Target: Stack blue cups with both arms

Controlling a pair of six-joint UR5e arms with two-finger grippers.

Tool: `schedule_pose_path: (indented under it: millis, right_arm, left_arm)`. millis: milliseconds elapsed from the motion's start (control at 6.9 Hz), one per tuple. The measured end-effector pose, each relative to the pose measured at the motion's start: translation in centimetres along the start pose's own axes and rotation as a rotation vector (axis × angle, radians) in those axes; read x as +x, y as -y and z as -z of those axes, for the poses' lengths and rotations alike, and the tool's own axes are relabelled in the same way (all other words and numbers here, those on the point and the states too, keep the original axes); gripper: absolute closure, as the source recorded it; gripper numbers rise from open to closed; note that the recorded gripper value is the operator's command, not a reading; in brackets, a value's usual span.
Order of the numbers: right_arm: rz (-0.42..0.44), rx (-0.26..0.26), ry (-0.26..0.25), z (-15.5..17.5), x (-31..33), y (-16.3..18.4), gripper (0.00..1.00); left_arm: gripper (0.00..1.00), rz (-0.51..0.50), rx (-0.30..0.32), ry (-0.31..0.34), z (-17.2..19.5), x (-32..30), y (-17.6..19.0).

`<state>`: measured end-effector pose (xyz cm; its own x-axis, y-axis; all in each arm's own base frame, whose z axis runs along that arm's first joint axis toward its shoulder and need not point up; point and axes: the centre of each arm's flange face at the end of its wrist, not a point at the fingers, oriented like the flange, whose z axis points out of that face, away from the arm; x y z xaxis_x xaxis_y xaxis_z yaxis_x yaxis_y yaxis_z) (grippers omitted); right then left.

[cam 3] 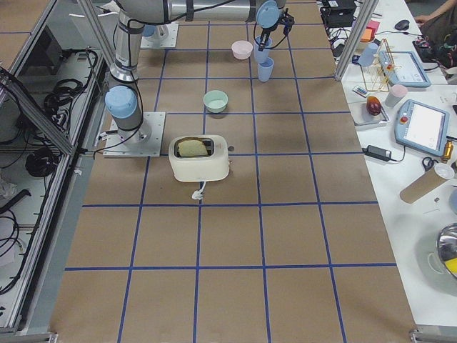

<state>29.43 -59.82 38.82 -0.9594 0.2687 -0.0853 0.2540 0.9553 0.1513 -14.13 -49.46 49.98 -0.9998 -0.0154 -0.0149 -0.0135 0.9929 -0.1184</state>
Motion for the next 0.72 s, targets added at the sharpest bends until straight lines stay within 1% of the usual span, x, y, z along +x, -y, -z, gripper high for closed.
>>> schedule_pose_path:
  millis: [290, 435, 580, 725]
  right_arm:
    - [0.0, -0.012, 0.036, -0.9, -0.7, 0.4, 1.0]
    - [-0.001, -0.018, 0.04, -1.8, -0.9, 0.8, 1.0]
    - [-0.001, -0.02, 0.038, -2.3, -1.0, 1.2, 0.97]
    - [0.001, -0.017, 0.036, -2.6, -1.0, 1.4, 0.84]
  left_arm:
    - [0.0, 0.0, 0.0, 0.001, 0.0, 0.0, -0.1]
    - [0.0, 0.0, -0.001, 0.0, 0.0, 0.0, -0.1]
    - [0.0, 0.0, -0.001, 0.0, 0.0, 0.0, -0.1]
    - [0.0, 0.0, -0.001, 0.0, 0.0, 0.0, -0.1]
